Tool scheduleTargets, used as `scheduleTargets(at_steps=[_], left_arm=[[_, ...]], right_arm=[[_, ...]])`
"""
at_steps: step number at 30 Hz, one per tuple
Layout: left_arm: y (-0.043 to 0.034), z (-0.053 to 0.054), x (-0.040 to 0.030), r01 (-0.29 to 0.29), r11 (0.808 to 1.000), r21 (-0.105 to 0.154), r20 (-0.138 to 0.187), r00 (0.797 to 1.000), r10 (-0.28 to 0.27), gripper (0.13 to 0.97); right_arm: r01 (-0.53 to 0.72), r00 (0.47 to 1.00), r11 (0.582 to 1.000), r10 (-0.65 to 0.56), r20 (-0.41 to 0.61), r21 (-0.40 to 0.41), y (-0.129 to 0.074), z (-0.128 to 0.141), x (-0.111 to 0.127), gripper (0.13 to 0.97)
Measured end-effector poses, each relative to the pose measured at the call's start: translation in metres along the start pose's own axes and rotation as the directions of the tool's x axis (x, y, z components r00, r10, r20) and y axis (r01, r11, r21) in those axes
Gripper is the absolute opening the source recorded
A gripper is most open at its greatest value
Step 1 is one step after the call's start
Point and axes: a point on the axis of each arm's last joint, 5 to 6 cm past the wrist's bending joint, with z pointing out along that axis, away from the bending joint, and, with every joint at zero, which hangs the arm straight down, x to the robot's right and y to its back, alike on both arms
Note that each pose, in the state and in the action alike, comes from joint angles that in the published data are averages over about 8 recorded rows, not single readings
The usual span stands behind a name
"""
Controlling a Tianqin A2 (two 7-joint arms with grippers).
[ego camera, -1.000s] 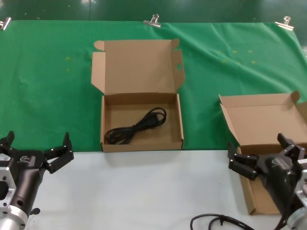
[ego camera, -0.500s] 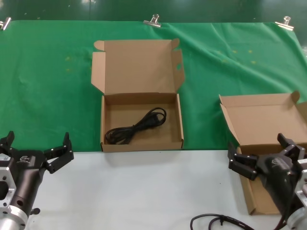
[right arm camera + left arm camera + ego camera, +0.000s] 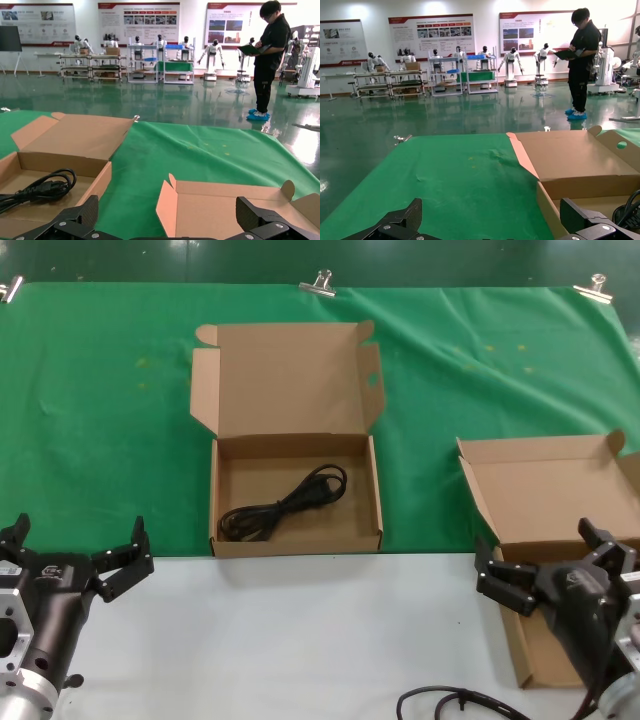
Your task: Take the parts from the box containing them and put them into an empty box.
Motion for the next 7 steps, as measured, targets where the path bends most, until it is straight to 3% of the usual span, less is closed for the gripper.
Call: scheduleTargets(at_steps=[7], left_arm=[[0.0000, 0.0000, 0.0000, 0.000, 1.000, 0.000, 0.000, 1.000, 0.000, 0.966]], right_arm=[[0.000, 1.000, 1.000, 0.000, 0.000, 0.000, 0.0000, 0.0000, 0.0000, 0.966]])
